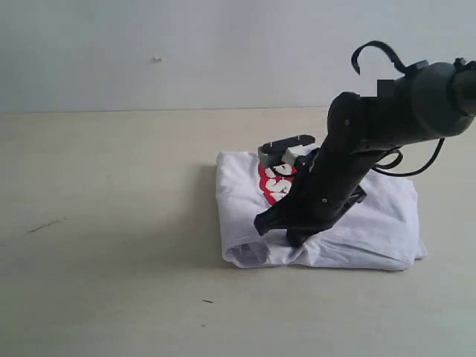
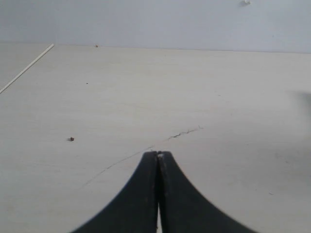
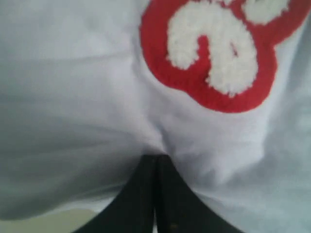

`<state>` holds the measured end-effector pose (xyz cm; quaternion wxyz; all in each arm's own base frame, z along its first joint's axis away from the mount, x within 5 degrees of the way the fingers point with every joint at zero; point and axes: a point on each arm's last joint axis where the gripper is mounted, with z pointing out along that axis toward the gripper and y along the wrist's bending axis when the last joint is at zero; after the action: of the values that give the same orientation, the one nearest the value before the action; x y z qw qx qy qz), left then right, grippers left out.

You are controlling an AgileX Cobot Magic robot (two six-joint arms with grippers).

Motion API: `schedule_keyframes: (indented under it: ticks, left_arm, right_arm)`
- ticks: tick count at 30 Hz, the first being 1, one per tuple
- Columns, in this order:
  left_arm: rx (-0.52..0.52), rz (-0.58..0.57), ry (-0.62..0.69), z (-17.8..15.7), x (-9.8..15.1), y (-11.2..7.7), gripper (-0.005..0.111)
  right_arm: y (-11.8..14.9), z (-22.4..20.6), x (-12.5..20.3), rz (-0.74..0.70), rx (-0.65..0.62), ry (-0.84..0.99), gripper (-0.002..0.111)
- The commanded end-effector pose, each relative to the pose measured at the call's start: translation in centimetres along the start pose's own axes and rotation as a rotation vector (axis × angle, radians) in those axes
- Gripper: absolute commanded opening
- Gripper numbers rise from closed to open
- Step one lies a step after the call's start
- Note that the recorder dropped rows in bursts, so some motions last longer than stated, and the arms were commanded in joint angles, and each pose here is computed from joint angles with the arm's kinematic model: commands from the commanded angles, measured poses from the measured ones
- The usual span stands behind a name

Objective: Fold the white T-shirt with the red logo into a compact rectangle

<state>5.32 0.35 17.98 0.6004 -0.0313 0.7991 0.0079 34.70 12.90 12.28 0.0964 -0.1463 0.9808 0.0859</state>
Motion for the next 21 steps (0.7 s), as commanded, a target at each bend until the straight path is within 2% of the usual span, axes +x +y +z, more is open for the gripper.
schedule_keyframes:
  ticks: [1,5,11,16,19,21]
  left_arm:
    - [-0.002,0.001,-0.017,0.0,-0.1,0.0,0.000]
    - [-0.002,0.001,-0.017,0.0,-0.1,0.0,0.000]
    - [-0.002,0.001,-0.017,0.0,-0.1,0.0,0.000]
    - [-0.002,0.001,-0.017,0.0,-0.1,0.0,0.000]
    - [-0.002,0.001,-0.017,0.0,-0.1,0.0,0.000]
    - [-0.002,0.001,-0.017,0.0,-0.1,0.0,0.000]
  right_arm:
    - [-0.1,1.6,0.6,0.013,-0.001,0.064,0.000]
    - [0.1,0.7,0.5,-0.017,-0.007,0.061,0.000]
    - [0.7,-4.8,-0.6,-0.061,0.007,-0.088,0.000]
    - [-0.7,-7.2,-0.3,0.021,0.193,-0.110,0.000]
    - [-2.0,-5.7,0.5,0.045,0.303,-0.044,0.000]
    - [-2.5,-4.1,1.0,0.071,0.328,-0.013,0.000]
